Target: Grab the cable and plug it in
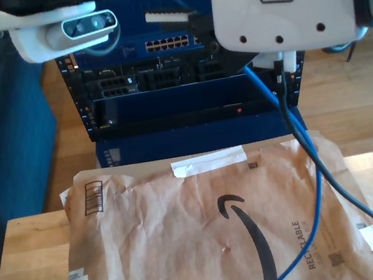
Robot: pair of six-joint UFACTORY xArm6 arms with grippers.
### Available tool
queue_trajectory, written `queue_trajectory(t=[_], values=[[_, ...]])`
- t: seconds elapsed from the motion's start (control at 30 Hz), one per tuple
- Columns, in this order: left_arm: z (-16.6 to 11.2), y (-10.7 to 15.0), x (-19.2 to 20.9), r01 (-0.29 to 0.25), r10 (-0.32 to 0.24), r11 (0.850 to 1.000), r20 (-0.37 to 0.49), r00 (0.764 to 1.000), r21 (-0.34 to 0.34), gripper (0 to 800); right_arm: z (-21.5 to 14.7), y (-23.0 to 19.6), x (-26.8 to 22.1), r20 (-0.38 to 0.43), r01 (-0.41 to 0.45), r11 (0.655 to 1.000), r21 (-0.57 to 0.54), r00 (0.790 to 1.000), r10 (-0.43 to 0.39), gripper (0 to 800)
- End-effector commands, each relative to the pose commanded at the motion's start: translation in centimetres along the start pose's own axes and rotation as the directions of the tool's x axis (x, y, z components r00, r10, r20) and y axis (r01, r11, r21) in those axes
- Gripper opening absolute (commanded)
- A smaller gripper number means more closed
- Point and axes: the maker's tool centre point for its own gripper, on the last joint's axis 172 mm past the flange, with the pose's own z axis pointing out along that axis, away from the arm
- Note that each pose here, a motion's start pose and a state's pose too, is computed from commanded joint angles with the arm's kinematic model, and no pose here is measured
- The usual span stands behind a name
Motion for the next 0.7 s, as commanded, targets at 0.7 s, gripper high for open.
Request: queue_trajectory(t=[0.7], values=[[-0.06, 0.09, 0.14, 0.006, -0.006, 1.0, 0.005, 1.0, 0.001, 21, -0.18, -0.01, -0.34, 0.008, -0.01, 1.0, 0.002, 1.0, 0.01, 267]])
